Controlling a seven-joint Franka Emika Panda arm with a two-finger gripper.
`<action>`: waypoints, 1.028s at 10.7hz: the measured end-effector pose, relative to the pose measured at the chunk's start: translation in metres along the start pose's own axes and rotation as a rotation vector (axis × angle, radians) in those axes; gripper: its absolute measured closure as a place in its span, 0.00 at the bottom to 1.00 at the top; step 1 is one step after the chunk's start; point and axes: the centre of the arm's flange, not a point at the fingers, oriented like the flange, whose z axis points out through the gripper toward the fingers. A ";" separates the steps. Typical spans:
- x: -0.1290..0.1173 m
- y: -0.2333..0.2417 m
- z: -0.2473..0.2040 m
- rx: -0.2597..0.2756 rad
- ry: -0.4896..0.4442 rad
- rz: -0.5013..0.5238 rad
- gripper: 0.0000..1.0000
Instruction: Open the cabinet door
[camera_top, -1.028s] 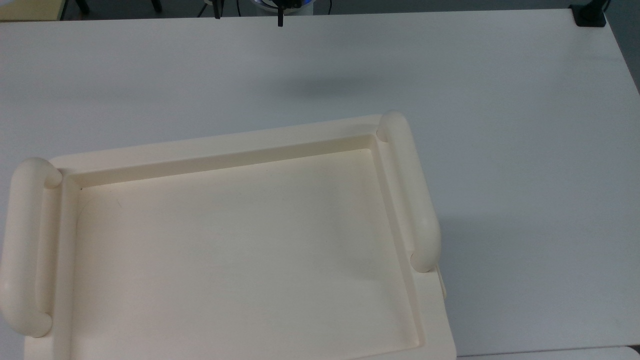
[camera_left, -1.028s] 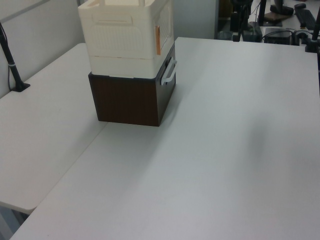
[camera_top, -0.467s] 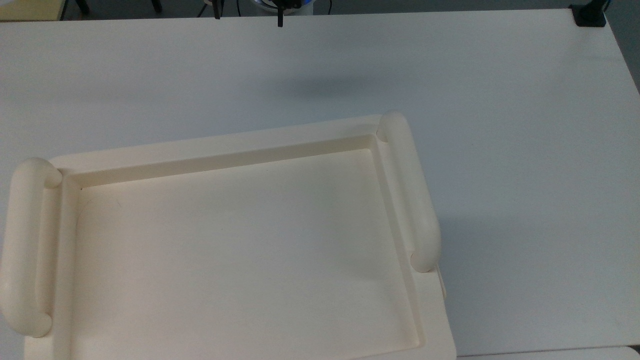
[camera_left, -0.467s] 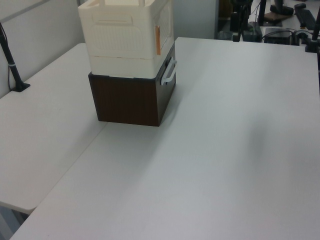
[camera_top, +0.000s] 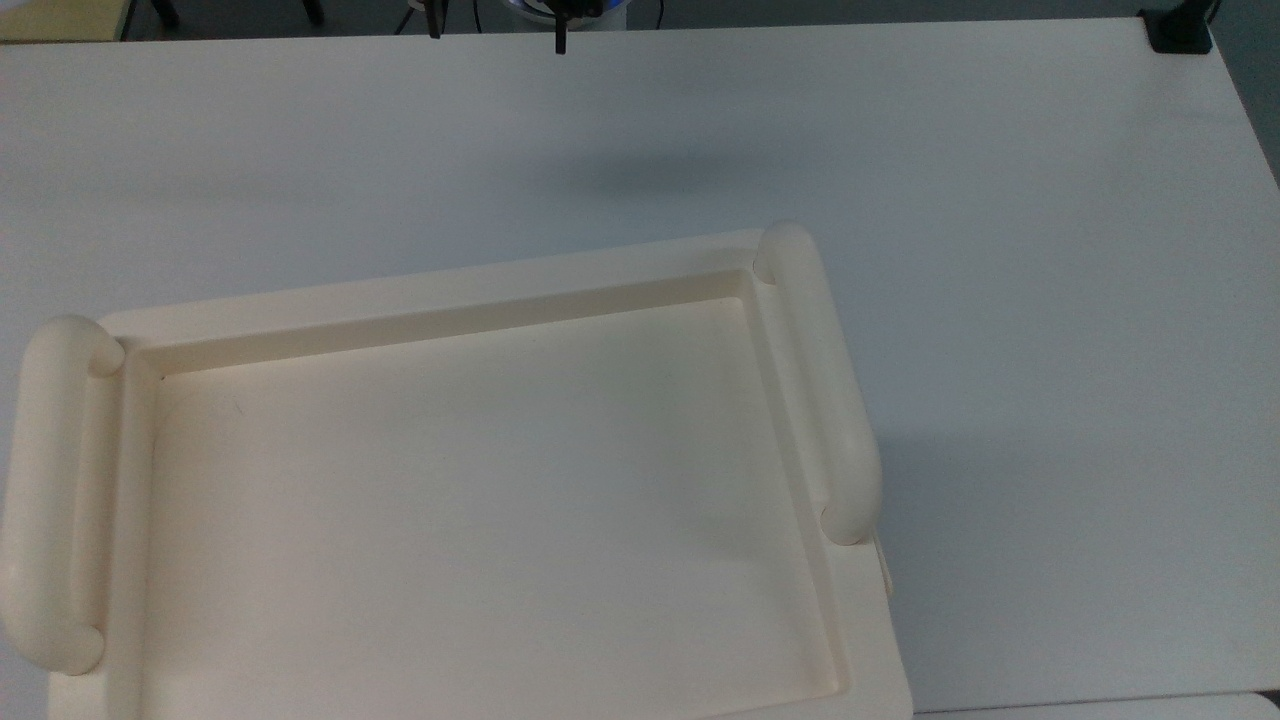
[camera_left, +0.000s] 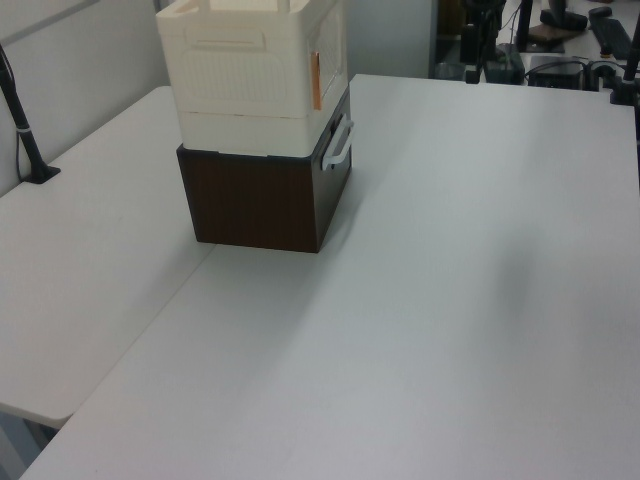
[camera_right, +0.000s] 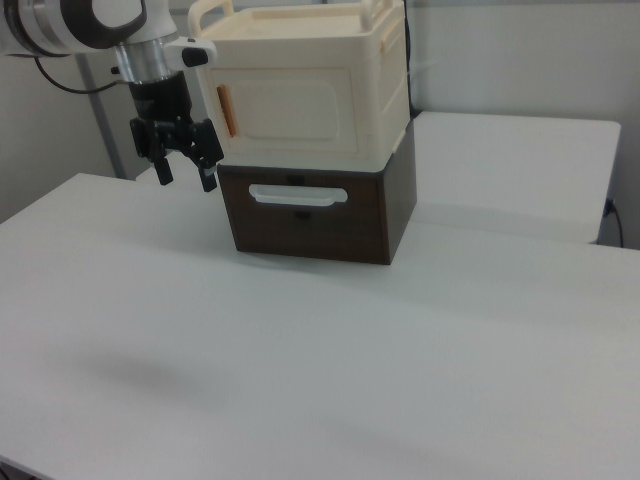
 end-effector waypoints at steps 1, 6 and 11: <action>0.000 0.000 0.000 0.000 0.000 0.000 0.00; 0.001 -0.001 -0.006 0.001 0.018 -0.070 0.00; 0.012 -0.008 -0.013 0.034 0.098 -0.152 0.00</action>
